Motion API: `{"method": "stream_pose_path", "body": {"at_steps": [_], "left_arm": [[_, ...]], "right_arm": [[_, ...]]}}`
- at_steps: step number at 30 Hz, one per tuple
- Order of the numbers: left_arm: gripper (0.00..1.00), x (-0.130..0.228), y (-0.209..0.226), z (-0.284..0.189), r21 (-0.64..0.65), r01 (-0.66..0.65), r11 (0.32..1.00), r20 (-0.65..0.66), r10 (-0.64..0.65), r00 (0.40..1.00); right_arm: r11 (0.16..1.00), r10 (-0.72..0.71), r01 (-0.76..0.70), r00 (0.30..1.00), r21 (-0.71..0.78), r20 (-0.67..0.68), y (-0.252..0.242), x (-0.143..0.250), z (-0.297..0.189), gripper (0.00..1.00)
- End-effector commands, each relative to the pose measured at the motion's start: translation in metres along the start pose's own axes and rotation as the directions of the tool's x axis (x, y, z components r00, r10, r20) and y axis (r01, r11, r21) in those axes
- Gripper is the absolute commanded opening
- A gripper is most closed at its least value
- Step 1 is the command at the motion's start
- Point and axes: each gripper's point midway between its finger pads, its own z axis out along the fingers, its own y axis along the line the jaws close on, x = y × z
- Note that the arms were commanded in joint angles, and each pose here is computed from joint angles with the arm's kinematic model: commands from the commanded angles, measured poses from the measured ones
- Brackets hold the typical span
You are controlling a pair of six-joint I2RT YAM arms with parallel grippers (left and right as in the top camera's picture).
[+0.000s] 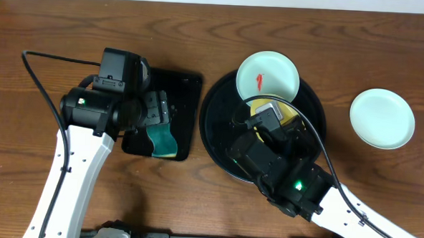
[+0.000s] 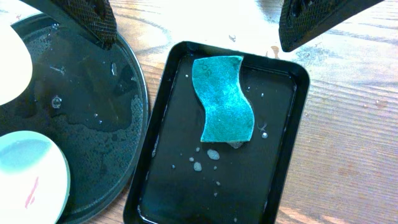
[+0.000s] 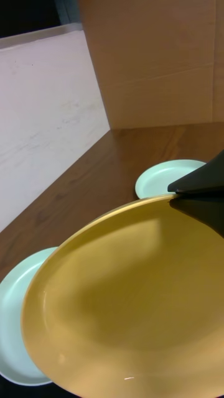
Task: Clean dirty plates on tray and stack at the side
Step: 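Lift the yellow plate with the right gripper and stack it on the pale green plate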
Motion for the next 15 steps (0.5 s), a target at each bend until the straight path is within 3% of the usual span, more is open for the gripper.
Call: {"method": "stream_pose_path", "body": {"at_steps": [1,12,15], "left_arm": [[0.84,-0.0010,-0.0003,-0.0021,0.003,0.009,1.000,0.005,-0.009,1.000],[0.84,-0.0010,-0.0002,-0.0021,0.003,0.009,1.000,0.005,-0.009,1.000],[0.84,-0.0010,-0.0002,-0.0021,0.003,0.009,1.000,0.005,-0.009,1.000]], "right_arm": [[0.999,0.028,-0.029,0.999,0.039,0.025,-0.0136,-0.0081,-0.0057,0.01],[0.999,0.032,-0.033,0.999,0.034,0.025,-0.0129,-0.0081,-0.0056,0.01],[0.996,0.090,-0.090,0.996,-0.001,0.016,-0.0079,-0.0067,-0.0035,0.01]]}}
